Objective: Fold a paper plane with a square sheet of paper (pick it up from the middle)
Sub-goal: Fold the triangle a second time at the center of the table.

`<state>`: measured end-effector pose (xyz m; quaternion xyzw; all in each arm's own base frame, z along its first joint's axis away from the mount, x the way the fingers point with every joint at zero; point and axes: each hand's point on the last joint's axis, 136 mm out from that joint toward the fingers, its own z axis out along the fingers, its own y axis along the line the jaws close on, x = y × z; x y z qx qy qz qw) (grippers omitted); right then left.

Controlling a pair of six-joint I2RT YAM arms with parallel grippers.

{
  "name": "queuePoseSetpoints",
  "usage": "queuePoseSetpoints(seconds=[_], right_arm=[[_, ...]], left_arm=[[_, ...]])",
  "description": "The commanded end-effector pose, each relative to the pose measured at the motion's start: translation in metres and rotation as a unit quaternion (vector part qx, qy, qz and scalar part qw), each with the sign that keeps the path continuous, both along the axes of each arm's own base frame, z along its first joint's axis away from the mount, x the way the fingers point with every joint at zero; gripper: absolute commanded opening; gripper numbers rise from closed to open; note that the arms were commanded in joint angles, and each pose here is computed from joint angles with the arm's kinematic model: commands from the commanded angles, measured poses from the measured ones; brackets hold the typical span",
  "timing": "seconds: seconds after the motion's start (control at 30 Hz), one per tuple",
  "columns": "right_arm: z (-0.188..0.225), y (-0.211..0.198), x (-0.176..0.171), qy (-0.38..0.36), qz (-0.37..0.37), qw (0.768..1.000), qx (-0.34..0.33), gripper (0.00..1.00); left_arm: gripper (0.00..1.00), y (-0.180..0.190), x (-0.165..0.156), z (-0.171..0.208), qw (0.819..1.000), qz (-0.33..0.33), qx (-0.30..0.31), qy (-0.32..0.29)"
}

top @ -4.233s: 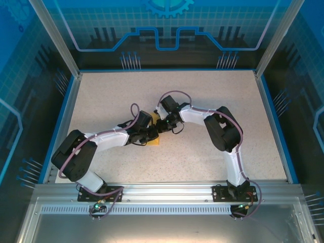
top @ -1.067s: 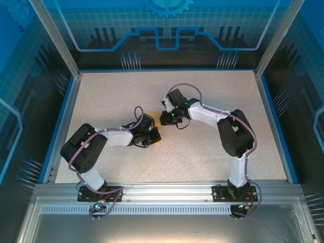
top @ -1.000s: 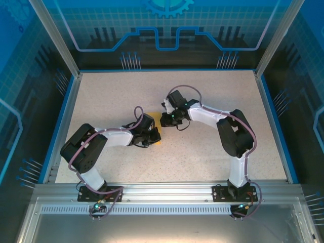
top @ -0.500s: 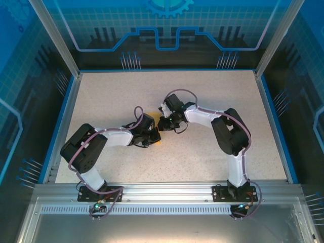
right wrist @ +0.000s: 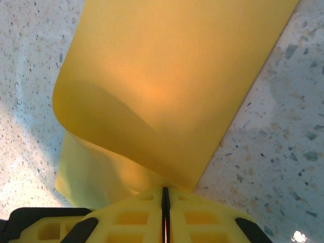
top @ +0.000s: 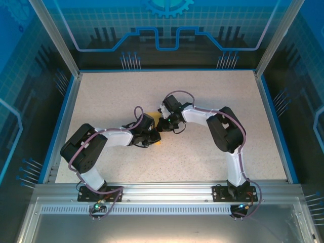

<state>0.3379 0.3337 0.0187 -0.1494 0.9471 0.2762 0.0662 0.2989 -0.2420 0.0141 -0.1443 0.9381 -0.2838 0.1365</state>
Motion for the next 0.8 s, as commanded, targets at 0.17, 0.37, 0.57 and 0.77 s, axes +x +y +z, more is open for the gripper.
queuePoseSetpoints(seconds=[0.17, 0.37, 0.57, 0.77], right_arm=[[-0.020, -0.002, 0.001, 0.010, -0.007, 0.999, -0.035, 0.10], [-0.024, -0.007, 0.000, 0.012, -0.013, 0.999, -0.052, 0.10], [-0.027, -0.009, -0.002, 0.015, -0.011, 0.998, -0.056, 0.10], [-0.027, -0.008, -0.001, 0.016, -0.011, 0.999, -0.051, 0.10]], left_arm=[[0.04, 0.008, -0.015, -0.009, 0.999, 0.002, 0.009, 0.032], [0.10, 0.001, -0.006, 0.021, 1.000, 0.002, -0.018, 0.000], [0.13, 0.007, 0.004, 0.038, 0.999, 0.013, -0.018, -0.028], [0.11, 0.015, 0.010, 0.022, 1.000, 0.021, 0.006, -0.019]])
